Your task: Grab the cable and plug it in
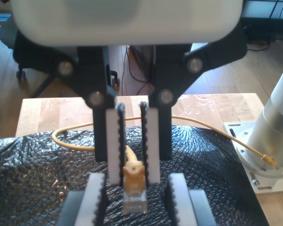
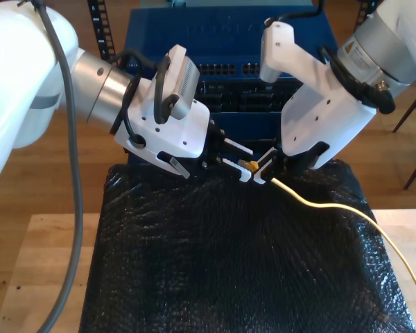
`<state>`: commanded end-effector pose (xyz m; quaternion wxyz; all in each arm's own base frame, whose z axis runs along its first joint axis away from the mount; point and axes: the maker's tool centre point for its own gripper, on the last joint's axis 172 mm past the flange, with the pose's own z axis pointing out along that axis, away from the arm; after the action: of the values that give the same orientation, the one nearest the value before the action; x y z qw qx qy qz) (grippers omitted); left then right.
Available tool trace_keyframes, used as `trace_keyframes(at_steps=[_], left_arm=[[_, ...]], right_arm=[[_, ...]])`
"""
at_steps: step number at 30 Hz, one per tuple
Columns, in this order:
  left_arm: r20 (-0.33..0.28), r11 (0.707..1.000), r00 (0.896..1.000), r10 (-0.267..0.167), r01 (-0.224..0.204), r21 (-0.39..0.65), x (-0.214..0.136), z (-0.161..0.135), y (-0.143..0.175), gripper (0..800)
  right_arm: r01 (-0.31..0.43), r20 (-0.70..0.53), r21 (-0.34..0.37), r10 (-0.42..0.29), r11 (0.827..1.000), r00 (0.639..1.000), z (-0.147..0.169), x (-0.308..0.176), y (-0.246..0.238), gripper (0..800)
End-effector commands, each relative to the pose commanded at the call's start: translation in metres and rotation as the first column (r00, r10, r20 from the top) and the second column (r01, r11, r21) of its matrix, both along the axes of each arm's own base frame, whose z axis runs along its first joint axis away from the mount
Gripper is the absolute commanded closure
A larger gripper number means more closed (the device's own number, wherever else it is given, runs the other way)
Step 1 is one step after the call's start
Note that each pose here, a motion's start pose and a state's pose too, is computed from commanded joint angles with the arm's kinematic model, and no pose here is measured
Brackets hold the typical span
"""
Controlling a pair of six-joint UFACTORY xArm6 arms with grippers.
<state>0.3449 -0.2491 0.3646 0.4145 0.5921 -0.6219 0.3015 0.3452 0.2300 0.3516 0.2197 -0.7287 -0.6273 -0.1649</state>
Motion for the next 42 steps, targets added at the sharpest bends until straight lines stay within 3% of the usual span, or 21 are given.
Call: trace_keyframes(at_steps=[21,36,38,42], left_arm=[[-0.001,1.0,1.0,-0.001,0.001,0.0,-0.0013,0.0,-0.0001,609],[0.006,1.0,1.0,0.0,0.0,0.0,-0.0032,0.0019,0.0002,761],[0.005,1.0,1.0,0.0,0.0,0.0,-0.0031,0.0013,0.0002,774],[0.005,1.0,1.0,0.0,0.0,0.0,-0.0031,0.0013,0.0002,795]], right_arm=[[0.0,-0.001,0.0,0.0,1.0,1.0,-0.0007,-0.0003,-0.0001,793],[0.001,0.001,0.0,-0.001,1.0,1.0,0.0,0.0,-0.0001,789],[0.002,0.001,0.0,-0.002,1.0,1.0,-0.0001,-0.0001,-0.0008,733],[0.003,0.003,0.0,-0.003,1.0,1.0,-0.0002,0.0002,-0.0019,493]])
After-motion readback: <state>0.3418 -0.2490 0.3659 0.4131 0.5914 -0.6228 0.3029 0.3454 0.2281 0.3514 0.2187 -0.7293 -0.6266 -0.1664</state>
